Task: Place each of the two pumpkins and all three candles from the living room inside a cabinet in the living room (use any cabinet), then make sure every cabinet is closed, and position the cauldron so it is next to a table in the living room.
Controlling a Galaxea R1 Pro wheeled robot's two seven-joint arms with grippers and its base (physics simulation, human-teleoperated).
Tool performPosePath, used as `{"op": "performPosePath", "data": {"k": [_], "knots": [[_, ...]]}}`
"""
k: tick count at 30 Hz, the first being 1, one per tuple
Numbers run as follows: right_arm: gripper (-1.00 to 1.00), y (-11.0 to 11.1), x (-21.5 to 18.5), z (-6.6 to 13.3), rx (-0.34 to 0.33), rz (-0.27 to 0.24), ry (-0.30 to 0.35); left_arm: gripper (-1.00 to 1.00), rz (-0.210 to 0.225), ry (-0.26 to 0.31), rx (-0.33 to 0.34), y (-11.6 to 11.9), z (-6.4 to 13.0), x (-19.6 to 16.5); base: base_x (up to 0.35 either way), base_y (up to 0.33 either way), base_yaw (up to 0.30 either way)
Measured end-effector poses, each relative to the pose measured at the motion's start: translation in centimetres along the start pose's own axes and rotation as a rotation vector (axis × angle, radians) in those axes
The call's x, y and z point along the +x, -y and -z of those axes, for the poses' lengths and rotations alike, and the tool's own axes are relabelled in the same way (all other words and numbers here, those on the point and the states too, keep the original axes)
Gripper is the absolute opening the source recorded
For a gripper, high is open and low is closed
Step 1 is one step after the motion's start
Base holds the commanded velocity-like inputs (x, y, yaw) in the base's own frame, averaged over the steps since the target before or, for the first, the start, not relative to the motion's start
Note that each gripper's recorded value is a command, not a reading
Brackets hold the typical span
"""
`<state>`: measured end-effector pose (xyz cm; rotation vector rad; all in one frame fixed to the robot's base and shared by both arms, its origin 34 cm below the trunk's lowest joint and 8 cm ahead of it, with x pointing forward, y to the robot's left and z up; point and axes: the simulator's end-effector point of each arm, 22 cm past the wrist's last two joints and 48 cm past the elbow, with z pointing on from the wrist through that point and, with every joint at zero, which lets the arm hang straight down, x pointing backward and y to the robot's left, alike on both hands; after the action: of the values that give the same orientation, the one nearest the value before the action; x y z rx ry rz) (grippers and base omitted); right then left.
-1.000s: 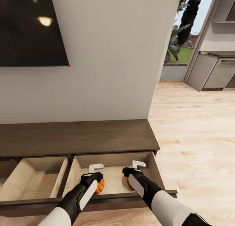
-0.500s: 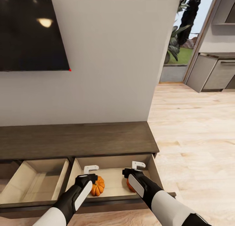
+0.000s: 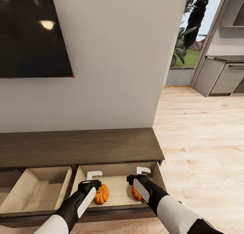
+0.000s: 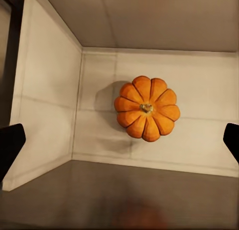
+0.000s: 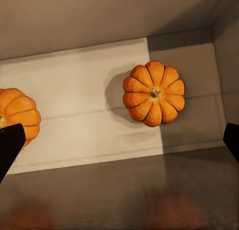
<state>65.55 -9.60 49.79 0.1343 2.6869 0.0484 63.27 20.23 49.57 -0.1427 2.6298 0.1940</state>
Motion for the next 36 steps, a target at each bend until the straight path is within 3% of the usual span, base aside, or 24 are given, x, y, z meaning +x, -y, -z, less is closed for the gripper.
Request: {"op": "performPosePath", "data": {"k": [16, 21, 27, 36], "knots": [[1.00, -0.3, -1.2, 2.6, -0.003, 0.010, -0.020, 1.00, 0.006, 0.024, 0.020, 0.4, 3.3, -3.4, 0.000, 0.000, 0.000], [1.00, -0.3, -0.9, 3.4, -0.002, 0.027, -0.056, 1.00, -0.020, -0.025, 0.040, 0.9, 4.6, -3.7, 0.000, 0.000, 0.000], [1.00, -0.7, -1.7, 4.5, -0.009, 0.028, -0.056, 1.00, 0.033, -0.049, 0.037, -0.3, 5.6, -4.7, -0.025, 0.000, 0.000], [1.00, -0.8, -2.5, 5.9, -0.011, 0.029, -0.056, 1.00, 0.044, -0.054, 0.036, -0.7, 6.9, -5.6, -0.110, 0.000, 0.000]]}}
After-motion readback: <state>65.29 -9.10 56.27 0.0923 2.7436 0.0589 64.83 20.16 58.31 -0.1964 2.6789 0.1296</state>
